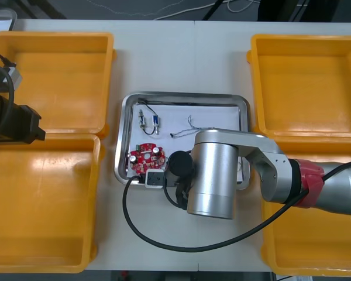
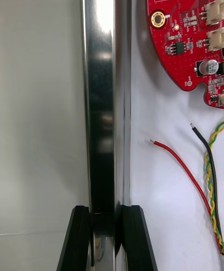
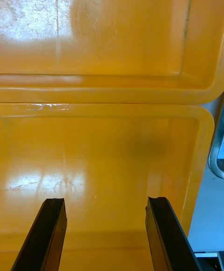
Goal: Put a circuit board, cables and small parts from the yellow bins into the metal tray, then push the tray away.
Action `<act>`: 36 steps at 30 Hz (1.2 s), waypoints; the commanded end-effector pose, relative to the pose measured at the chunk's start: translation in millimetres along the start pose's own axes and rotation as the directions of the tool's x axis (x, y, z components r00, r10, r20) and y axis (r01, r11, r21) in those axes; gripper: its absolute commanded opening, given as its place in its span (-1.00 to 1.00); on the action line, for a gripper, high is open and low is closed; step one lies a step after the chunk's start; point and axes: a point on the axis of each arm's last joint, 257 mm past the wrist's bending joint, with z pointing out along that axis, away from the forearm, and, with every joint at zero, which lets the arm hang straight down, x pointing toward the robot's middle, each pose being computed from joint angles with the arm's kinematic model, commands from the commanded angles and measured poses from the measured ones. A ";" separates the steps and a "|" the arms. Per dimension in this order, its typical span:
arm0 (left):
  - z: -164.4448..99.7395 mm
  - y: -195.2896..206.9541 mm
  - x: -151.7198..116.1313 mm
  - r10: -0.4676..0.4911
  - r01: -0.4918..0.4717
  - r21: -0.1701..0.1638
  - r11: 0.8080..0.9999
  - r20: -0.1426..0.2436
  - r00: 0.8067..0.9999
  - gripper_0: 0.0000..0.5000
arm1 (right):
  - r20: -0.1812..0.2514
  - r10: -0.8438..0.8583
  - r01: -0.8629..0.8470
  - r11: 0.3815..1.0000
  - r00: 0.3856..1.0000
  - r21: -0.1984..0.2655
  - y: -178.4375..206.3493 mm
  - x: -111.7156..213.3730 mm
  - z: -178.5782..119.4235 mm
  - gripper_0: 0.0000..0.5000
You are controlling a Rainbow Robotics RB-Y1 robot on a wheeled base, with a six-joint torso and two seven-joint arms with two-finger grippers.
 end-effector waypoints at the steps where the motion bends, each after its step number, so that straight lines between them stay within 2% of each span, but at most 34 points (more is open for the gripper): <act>1: -11.6 14.0 -7.2 -0.015 0.016 -0.033 0.999 0.045 0.999 1.00 | 0.019 0.037 -0.038 0.998 0.999 0.055 -36.6 -7.6 -14.2 -1.00; 10: -11.6 14.0 -7.2 -0.015 0.016 -0.033 0.999 0.045 0.999 1.00 | 0.039 0.048 -0.050 0.997 0.998 0.055 -55.3 -16.4 -14.2 -1.00; 28: -11.6 14.0 -7.2 -0.015 0.016 -0.033 0.999 0.045 0.999 1.00 | 0.068 0.036 -0.045 0.990 0.997 0.136 -108.8 -26.9 -16.7 -1.00; 36: -11.6 14.0 -7.2 -0.015 0.016 -0.033 0.999 0.045 0.999 1.00 | 0.059 -0.017 0.006 0.984 0.998 0.180 -132.7 -29.7 -23.0 -1.00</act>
